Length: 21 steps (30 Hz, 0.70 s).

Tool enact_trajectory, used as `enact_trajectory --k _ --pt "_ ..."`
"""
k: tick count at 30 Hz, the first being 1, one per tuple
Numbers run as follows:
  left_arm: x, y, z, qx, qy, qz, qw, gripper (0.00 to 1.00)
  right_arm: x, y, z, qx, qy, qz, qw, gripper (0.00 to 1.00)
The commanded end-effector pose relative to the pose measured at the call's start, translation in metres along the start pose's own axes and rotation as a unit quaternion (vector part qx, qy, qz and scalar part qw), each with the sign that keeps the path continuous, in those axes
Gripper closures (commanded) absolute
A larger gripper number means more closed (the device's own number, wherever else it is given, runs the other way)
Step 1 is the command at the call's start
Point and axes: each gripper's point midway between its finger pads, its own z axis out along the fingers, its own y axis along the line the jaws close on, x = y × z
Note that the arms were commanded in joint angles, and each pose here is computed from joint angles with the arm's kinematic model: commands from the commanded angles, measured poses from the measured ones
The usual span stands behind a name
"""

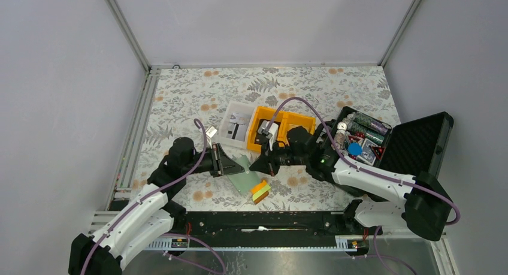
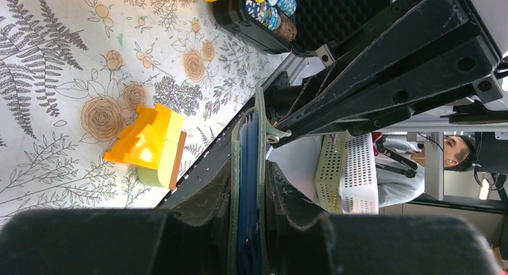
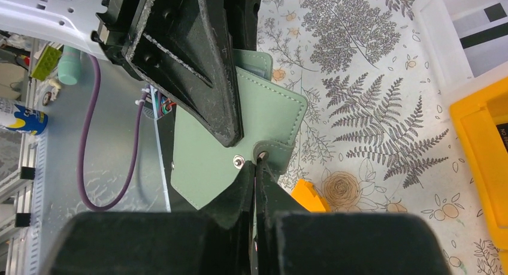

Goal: Put the credit cards into the card holder
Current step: Close the card holder at the center of the board.

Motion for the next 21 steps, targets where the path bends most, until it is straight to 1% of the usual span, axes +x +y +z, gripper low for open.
enact_trajectory --k 1,9,14,21 --pt "-0.034 -0.019 0.001 0.021 -0.073 0.032 0.997 1.0 0.001 0.042 0.001 -0.077 0.023 -0.02 0.997 1.0" --pt "-0.036 -0.008 0.005 0.001 -0.078 0.015 0.997 1.0 0.012 0.052 0.0 -0.093 0.052 -0.026 0.994 1.0" --pt "-0.033 -0.008 0.008 0.015 -0.071 -0.001 0.997 0.89 0.017 0.053 0.002 -0.09 0.061 -0.029 0.994 1.0" --pt "-0.029 -0.006 0.01 0.023 -0.066 -0.012 0.997 0.84 0.02 0.054 0.003 -0.092 0.069 -0.029 0.993 1.0"
